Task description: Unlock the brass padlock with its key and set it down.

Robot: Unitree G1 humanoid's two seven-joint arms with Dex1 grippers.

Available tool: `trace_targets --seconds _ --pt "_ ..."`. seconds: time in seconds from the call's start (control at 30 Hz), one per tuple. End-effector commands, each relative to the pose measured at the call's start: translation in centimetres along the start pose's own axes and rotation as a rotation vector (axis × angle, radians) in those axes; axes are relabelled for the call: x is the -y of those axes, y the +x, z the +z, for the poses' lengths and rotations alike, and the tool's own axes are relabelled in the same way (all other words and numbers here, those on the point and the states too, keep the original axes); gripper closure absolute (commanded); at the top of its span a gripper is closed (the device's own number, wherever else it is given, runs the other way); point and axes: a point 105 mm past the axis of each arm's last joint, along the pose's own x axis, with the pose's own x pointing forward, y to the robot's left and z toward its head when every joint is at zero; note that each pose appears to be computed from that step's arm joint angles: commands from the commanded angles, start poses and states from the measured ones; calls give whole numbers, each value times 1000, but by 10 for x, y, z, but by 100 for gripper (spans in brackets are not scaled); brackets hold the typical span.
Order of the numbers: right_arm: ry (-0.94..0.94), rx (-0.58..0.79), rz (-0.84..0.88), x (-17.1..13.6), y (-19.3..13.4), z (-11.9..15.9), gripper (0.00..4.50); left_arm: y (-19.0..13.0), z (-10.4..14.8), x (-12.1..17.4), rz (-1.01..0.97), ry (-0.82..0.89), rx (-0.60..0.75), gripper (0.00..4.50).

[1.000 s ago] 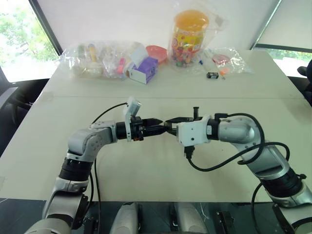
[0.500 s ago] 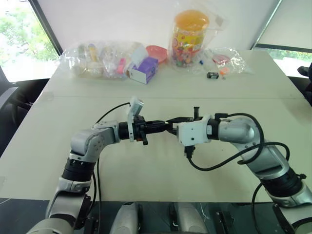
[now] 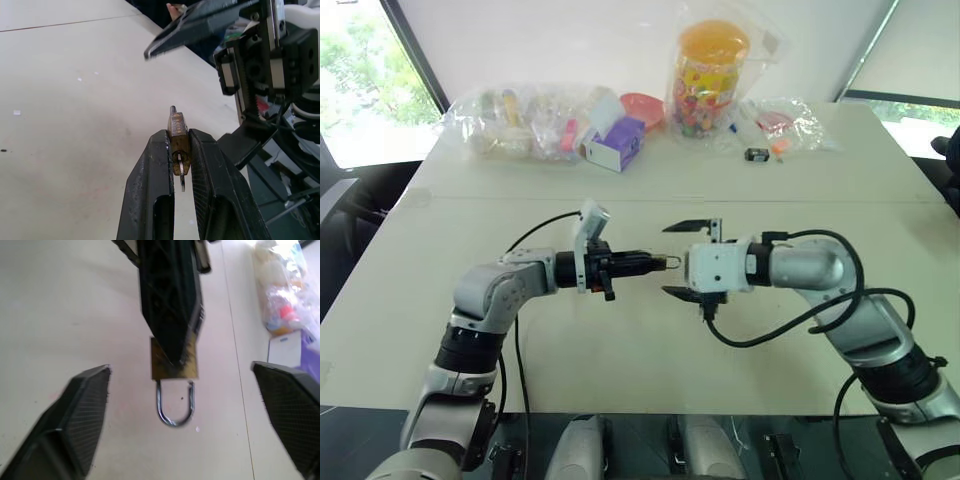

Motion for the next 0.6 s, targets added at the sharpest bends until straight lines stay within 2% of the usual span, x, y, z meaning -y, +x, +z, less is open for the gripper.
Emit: trace_targets --seconds 0.03,0.2,0.27,0.3,0.6 --pt "95 83 -65 16 -18 16 62 -3 10 1 -12 36 19 450" --pt "222 133 -124 24 -19 20 295 -2 11 2 -27 36 20 450" --pt "241 124 -123 20 -12 14 420 -1 12 6 -53 33 21 450" --pt "247 119 -122 17 -9 10 447 -1 12 8 -65 33 21 450" --pt "274 62 -123 2 13 -14 447 2 20 15 -86 52 45 450"
